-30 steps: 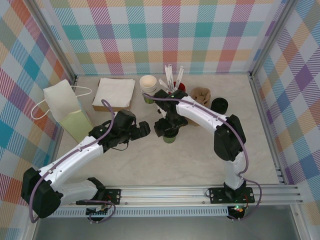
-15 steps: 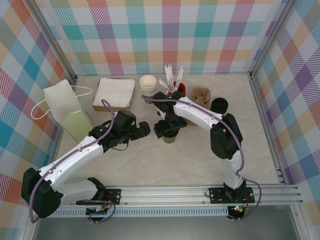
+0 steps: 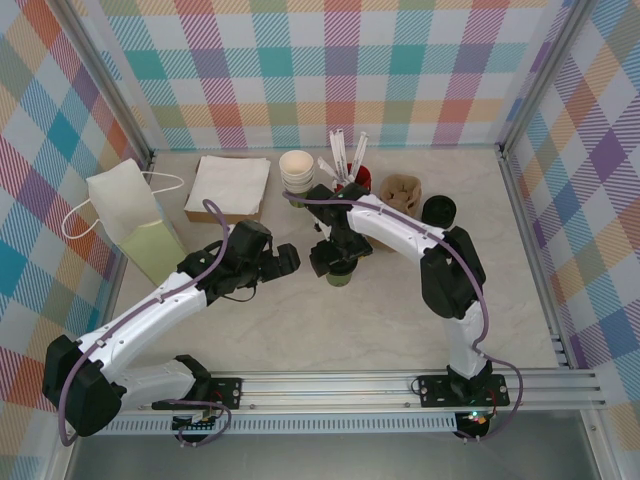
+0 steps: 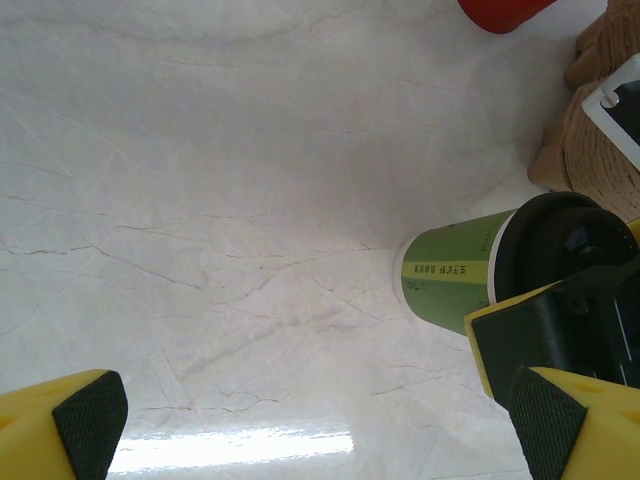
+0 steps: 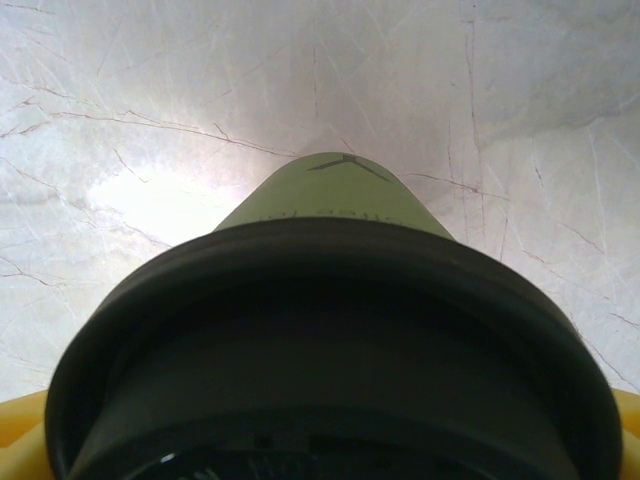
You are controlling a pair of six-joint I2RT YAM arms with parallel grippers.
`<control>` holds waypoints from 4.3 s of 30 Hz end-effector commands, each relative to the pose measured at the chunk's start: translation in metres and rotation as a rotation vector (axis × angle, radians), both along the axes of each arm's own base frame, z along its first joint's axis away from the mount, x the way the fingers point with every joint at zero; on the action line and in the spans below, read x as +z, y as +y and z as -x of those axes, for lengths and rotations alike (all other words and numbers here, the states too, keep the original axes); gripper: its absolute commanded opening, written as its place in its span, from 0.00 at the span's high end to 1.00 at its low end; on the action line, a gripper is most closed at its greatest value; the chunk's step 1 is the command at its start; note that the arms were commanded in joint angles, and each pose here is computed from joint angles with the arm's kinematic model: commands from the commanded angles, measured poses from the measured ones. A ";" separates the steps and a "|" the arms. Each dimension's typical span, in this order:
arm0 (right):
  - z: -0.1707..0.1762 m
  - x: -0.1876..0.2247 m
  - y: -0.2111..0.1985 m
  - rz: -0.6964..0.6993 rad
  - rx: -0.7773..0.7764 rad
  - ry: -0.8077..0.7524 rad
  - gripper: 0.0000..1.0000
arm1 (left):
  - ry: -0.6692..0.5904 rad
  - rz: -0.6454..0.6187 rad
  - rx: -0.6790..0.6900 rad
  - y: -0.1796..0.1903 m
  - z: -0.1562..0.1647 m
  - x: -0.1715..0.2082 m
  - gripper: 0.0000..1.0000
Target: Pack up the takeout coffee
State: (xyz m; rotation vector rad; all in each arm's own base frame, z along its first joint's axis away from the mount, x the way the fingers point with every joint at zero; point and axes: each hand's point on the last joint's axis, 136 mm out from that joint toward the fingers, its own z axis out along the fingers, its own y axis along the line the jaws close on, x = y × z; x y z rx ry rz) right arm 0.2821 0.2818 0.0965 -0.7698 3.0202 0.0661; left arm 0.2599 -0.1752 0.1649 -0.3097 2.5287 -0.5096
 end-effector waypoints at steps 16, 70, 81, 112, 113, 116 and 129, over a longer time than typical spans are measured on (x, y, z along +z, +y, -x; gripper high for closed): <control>0.010 0.026 -0.046 0.016 -0.051 -0.005 0.16 | -0.002 -0.020 0.019 0.009 0.002 -0.002 0.00; -0.071 0.015 -0.232 -0.004 -0.467 -0.058 0.06 | 0.002 -0.040 0.012 0.010 0.001 0.000 0.00; -0.064 0.032 -0.234 -0.009 -0.474 -0.086 0.00 | 0.000 -0.038 0.011 0.010 0.002 0.000 0.00; -0.006 0.148 -0.226 -0.328 -0.505 -0.570 0.00 | -0.174 -0.165 -0.018 0.073 -0.026 0.132 0.00; -0.005 0.147 -0.225 -0.333 -0.503 -0.575 0.00 | -0.183 -0.170 -0.009 0.079 -0.029 0.138 0.00; -0.001 0.147 -0.224 -0.352 -0.496 -0.586 0.00 | -0.216 -0.181 0.025 0.098 -0.038 0.159 0.00; 0.005 0.139 -0.222 -0.361 -0.488 -0.574 0.00 | -0.274 -0.234 0.348 0.212 -0.072 0.196 0.00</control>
